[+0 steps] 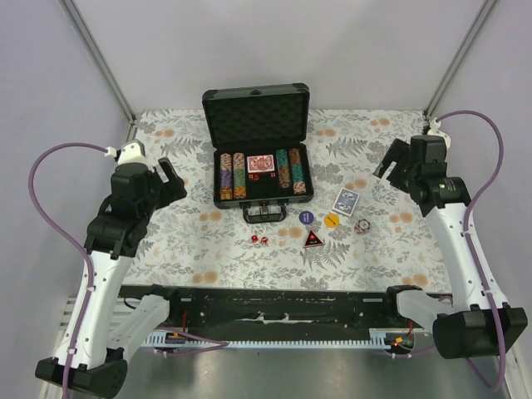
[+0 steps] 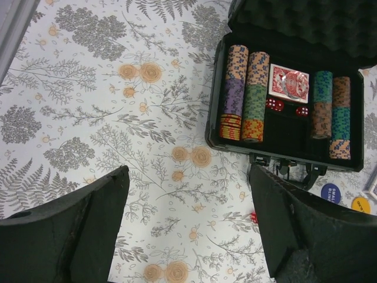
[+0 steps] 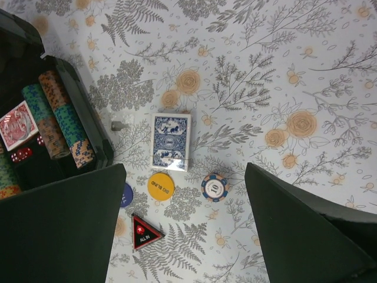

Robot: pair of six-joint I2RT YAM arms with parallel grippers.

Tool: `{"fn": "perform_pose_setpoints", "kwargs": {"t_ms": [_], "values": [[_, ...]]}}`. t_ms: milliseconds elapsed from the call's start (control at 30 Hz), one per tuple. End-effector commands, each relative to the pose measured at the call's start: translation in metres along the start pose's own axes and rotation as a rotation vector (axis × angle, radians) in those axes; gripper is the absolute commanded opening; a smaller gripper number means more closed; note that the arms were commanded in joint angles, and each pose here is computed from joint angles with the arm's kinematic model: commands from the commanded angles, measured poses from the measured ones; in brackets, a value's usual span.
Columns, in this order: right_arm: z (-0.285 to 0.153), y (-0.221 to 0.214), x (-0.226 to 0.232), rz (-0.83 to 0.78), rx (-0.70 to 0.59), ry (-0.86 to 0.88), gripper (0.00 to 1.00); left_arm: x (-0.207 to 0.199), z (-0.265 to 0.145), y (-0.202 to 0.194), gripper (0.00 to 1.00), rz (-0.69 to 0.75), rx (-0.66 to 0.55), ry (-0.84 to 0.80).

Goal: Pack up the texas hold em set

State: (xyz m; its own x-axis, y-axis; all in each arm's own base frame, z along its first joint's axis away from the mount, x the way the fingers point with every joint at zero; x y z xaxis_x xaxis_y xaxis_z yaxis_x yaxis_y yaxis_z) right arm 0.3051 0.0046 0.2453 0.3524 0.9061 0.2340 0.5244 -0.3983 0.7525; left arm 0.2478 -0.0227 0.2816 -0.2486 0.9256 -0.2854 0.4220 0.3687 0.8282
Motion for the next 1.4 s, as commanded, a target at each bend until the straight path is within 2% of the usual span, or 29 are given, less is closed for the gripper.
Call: {"fn": "perform_pose_setpoints", "kwargs": {"t_ms": [0,200,400,500,667,967,1233,1367], "values": [[0.006,-0.008,0.011,0.003,0.038,0.061,0.90,-0.012,-0.004,0.007,0.89,-0.017,-0.044,-0.080],[0.000,-0.021,0.027,0.032,0.090,0.153,0.86,-0.021,-0.005,-0.006,0.90,-0.013,0.006,-0.149],[-0.017,-0.054,0.066,-0.031,0.141,0.301,0.84,-0.025,-0.012,-0.022,0.89,-0.062,0.045,-0.201],[-0.025,-0.076,0.091,-0.082,0.163,0.393,0.74,-0.028,-0.017,-0.027,0.89,-0.082,0.056,-0.234],[-0.037,-0.118,0.127,-0.175,0.228,0.493,0.66,-0.025,-0.021,-0.037,0.89,-0.100,0.072,-0.238],[-0.042,-0.194,0.196,-0.437,0.236,0.450,0.73,-0.020,-0.015,-0.049,0.88,-0.097,0.102,-0.220],[-0.030,-0.266,0.245,-0.434,0.260,0.352,0.75,-0.014,-0.015,-0.055,0.87,-0.078,0.118,-0.196],[-0.022,-0.290,0.259,-0.384,0.297,0.317,0.68,-0.008,-0.016,-0.063,0.86,-0.079,0.136,-0.174]]}}
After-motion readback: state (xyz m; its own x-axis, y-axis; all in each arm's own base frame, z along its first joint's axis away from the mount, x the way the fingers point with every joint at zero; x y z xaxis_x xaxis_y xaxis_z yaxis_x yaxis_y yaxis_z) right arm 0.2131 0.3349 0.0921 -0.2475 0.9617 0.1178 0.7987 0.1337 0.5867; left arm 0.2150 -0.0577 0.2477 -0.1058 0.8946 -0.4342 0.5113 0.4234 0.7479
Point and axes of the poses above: each gripper's point midway between its finger pads, its own z axis out along the fingers, its own x axis along the line the jaws close on, y = z × x, the point moved 1 cm from there along -z, back along the fingers, and after that the axes turned 3 degrees about -z, right-handed, at the moved point
